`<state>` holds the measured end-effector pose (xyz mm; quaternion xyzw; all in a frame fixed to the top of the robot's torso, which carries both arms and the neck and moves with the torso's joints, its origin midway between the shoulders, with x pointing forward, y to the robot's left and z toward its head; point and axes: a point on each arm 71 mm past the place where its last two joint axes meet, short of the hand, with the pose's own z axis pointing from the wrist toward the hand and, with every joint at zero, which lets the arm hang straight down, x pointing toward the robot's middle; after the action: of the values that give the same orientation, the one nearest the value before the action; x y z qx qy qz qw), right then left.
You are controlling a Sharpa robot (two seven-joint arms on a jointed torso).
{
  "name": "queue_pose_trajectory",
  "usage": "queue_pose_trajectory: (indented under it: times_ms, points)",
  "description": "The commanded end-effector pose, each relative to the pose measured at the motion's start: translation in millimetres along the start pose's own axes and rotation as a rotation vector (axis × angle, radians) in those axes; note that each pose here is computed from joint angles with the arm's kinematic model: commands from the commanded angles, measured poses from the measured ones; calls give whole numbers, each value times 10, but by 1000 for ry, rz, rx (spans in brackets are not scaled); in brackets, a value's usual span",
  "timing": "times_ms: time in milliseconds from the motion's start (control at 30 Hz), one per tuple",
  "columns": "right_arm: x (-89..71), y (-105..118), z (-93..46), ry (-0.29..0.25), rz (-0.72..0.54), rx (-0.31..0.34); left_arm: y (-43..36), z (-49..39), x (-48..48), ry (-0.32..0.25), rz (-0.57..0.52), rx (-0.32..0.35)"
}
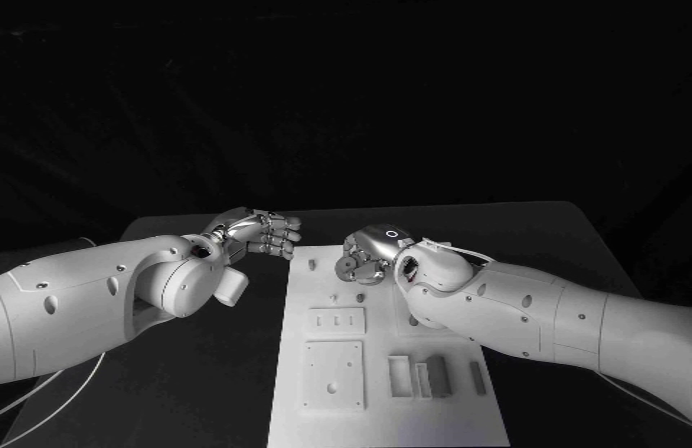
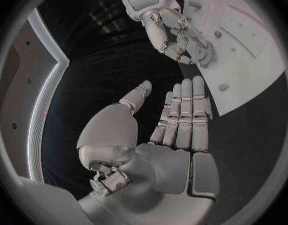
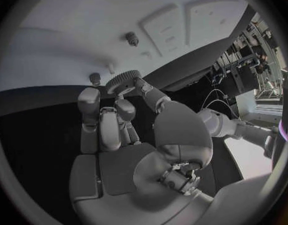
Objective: Assemble the parts on the task board
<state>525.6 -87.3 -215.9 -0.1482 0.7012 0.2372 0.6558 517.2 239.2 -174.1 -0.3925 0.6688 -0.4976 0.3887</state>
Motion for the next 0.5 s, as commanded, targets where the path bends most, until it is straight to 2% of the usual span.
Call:
queue_pose_trajectory:
  times_ms: [33,500]
  points:
    - [-6,32,8,-16,-33,-11,-18,7,19,4,4,11]
    - [9,19,22,-30,-55,-12,-20,13,23,4,4,12]
